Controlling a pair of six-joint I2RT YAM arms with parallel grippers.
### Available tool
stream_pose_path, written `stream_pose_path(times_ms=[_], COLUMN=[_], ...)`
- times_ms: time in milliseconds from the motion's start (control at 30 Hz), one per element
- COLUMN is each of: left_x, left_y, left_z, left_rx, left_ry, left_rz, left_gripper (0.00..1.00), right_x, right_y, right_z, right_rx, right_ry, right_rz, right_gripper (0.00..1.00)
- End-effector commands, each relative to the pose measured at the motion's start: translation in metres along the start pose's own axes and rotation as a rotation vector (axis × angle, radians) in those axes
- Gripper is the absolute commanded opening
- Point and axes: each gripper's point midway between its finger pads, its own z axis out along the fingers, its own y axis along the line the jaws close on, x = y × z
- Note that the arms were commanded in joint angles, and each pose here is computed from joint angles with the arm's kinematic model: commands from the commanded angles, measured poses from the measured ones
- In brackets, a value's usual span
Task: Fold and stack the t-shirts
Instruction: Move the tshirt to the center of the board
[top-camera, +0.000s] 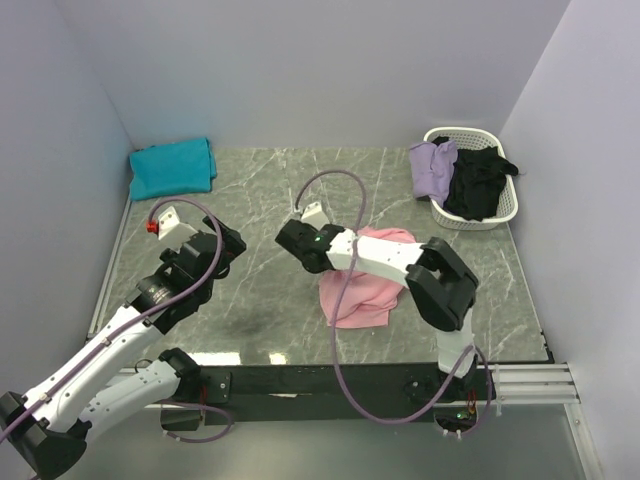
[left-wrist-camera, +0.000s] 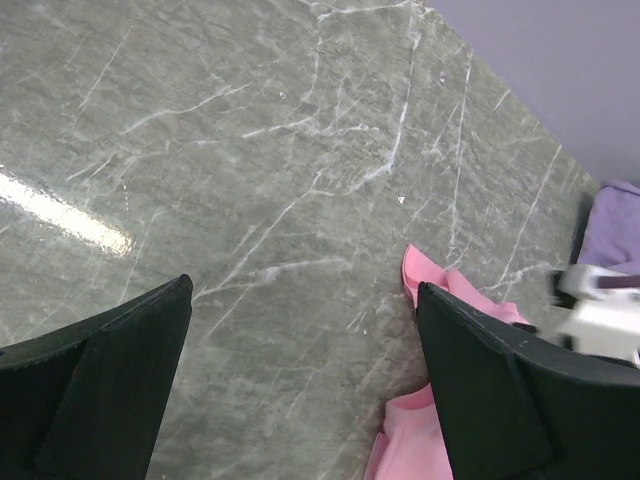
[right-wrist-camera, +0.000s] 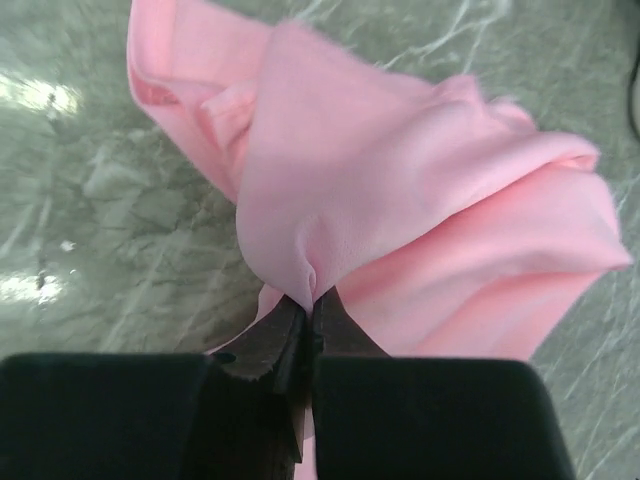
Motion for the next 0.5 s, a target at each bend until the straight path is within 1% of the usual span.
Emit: stream_pose_path(times_ms=[0, 33, 100, 133, 167, 233, 367, 467], left_x=[-0.005, -0.005, -0.007, -0.01, -0.012, -0.016, -0.019, -0.022], left_y=[0.001, 0.001, 0.003, 0.003, 0.005, 0.006, 0.007, 0.008], left_z=[0.0, -0.001, -0.002, -0.003, -0.004, -0.006, -0.007, -0.009], left_rx=[0.002, 0.003, -0.002, -0.005, -0.01, -0.015, -0.022, -0.03], left_ry=[-0.022, -0.022, -0.028, -0.039, -0.045, -0.058, -0.066, -0.071], left_rz=[-0.01, -0.011, -0.016, -0.024, -0.026, -0.033, -0.039, -0.039], left_gripper=[0.99, 0.99, 0.99, 0.99, 0.99, 1.0, 0.99, 0.99], right_x=[-0.054, -0.059, -0.084, -0.092, -0.109, -0.128, -0.176, -0.197], right_y=[-0.029, -0.023, -0.029, -0.023, -0.028, -0.034, -0.062, -0.091], right_z=[-0.051, -0.061, -0.089, -0.103, -0.12, -0.149, -0.218, -0.26], right_rx=[-0.077, -0.129, -0.195, -0.259, -0.284, -0.354, -0.487, -0.558], right_ry=[-0.145, -0.157, -0.218, -0.237, -0.281, -0.344, -0.515, -0.619], right_rz=[0.124, 0.122, 0.146, 0.139, 0.159, 0.178, 0.247, 0.328], right_gripper=[0.0, 0.0, 0.0, 0.0, 0.0, 0.0, 0.0, 0.0])
